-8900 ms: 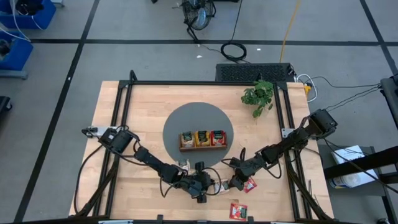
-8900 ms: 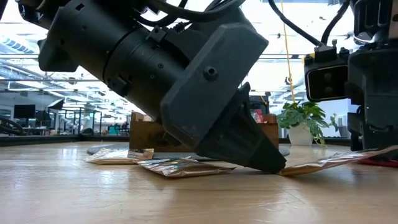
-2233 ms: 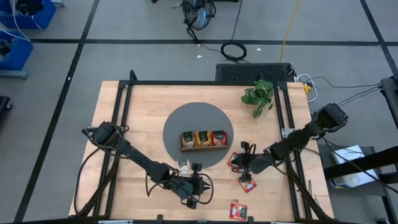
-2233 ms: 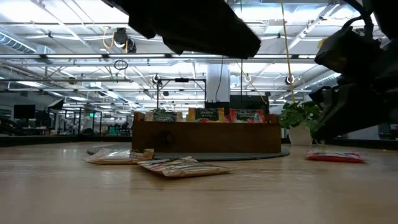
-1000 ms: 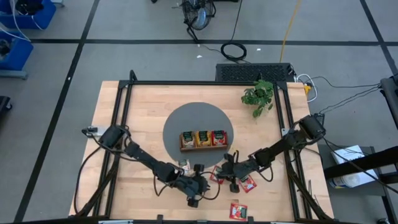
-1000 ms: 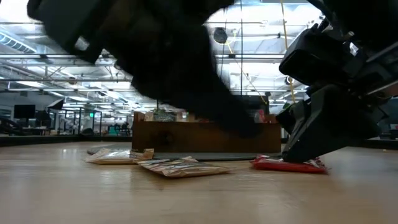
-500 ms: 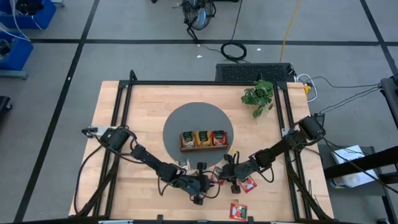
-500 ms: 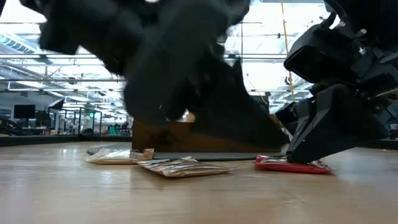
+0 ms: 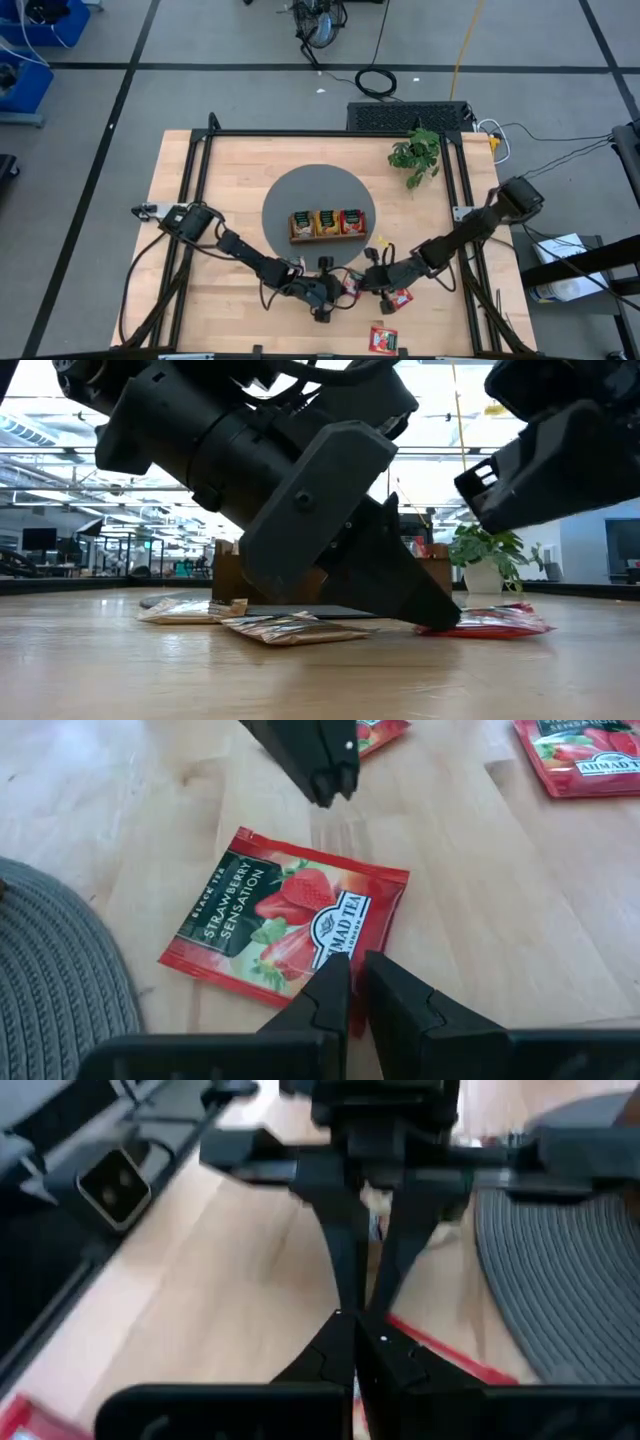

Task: Pick & Place Tea
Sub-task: Put the top right red tea bag into the right section of the wooden organizer

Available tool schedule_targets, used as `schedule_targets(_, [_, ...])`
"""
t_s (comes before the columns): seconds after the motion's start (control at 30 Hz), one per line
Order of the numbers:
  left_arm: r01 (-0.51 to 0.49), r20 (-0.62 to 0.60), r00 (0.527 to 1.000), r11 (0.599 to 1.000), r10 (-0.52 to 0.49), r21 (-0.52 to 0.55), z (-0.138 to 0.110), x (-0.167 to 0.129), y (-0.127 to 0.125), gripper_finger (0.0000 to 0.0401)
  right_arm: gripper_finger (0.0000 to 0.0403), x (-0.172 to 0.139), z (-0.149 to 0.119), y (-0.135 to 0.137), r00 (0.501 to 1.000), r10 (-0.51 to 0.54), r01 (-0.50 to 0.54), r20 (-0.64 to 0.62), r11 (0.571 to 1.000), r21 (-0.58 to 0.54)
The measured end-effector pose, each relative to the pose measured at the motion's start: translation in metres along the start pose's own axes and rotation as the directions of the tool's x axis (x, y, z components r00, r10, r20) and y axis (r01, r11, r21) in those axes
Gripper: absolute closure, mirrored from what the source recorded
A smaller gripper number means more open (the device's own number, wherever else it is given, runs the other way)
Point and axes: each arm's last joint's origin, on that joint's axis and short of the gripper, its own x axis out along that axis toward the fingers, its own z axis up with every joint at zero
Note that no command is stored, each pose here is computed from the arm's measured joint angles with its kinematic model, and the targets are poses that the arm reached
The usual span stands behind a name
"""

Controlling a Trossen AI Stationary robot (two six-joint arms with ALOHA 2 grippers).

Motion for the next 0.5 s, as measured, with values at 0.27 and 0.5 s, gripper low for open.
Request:
schedule_targets(0.27, [-0.011, -0.045, 0.999, 0.999, 0.009, -0.038, -0.003, 0.001, 0.004, 0.0359, 0.0348, -0.006, -0.015, -0.008, 0.980, -0.061, 0.074, -0.188, 0.995, 0.062])
schedule_targets(0.5, [-0.009, -0.062, 0.998, 0.999, 0.007, -0.035, -0.005, 0.001, 0.005, 0.0359, 0.0272, -0.006, -0.020, -0.024, 0.954, -0.127, 0.182, -0.273, 0.965, 0.189])
